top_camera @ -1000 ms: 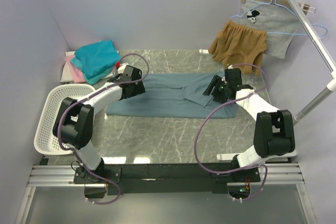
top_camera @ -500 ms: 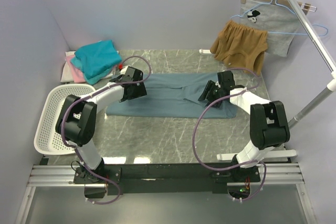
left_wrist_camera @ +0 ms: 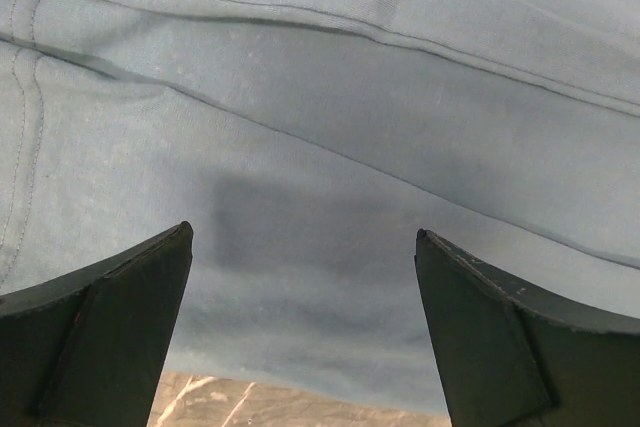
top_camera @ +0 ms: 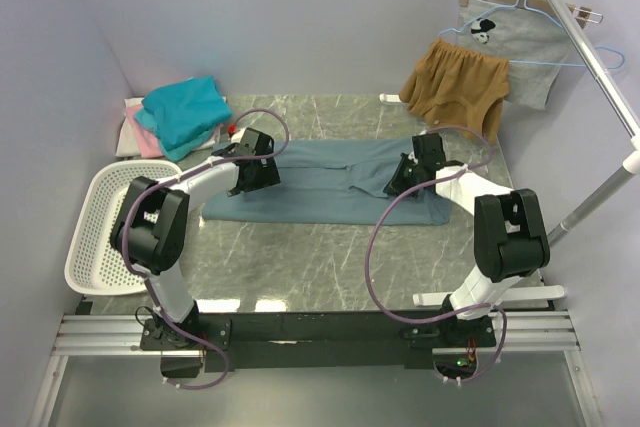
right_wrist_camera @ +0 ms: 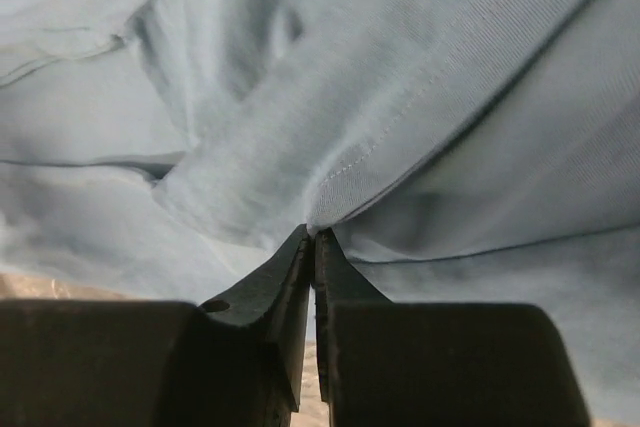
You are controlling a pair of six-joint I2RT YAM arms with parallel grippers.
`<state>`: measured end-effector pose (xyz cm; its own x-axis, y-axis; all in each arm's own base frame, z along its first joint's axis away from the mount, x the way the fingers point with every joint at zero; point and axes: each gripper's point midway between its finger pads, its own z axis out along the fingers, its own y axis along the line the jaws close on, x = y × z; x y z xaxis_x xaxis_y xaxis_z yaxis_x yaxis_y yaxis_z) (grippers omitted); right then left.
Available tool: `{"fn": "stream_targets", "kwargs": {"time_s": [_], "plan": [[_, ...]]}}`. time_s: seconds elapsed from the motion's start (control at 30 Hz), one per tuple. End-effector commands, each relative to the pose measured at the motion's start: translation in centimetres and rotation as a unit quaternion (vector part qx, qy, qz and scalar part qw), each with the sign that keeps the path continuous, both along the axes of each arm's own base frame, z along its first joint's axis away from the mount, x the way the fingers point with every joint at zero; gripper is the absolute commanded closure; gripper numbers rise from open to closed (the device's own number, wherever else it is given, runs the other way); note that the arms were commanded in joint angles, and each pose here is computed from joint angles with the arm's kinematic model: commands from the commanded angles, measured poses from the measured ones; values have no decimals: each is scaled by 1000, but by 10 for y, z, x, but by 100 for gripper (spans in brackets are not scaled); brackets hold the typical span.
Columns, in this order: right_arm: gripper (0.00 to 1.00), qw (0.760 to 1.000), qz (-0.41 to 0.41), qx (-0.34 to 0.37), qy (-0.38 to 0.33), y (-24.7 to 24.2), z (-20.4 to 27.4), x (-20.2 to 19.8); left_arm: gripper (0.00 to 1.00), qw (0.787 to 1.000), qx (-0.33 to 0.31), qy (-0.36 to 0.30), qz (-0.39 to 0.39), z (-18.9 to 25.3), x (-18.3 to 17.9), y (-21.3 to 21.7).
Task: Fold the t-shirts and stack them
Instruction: Fold the other side of the tshirt into a rectangle
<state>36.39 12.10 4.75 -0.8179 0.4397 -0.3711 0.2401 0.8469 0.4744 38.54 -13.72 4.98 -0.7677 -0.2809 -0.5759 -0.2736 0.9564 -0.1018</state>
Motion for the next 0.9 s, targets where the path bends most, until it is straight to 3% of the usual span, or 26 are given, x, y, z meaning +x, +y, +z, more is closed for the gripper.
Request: {"fn": "stream_targets", "kwargs": {"time_s": [0.0,0.23,0.4,0.57,0.73,0.87], "plan": [[89,998,20,6,-65,13,41,36,2,1000,0,-22,-9,14,15,-6],[84,998,28,14,-60,29,36,83,2,1000,2,-21,-7,15,16,-5],[57,997,15,-30,-76,22,41,112,2,1000,0,-22,-8,16,14,-6],[32,987,-30,-93,-127,-11,73,98,2,1000,1,-22,-9,16,14,-5],[28,979,-56,-148,-130,-38,84,72,2,1000,-6,-22,-15,15,17,-10],[28,979,-70,-173,-84,-52,64,50,2,999,-12,-24,-22,16,20,-13]]}}
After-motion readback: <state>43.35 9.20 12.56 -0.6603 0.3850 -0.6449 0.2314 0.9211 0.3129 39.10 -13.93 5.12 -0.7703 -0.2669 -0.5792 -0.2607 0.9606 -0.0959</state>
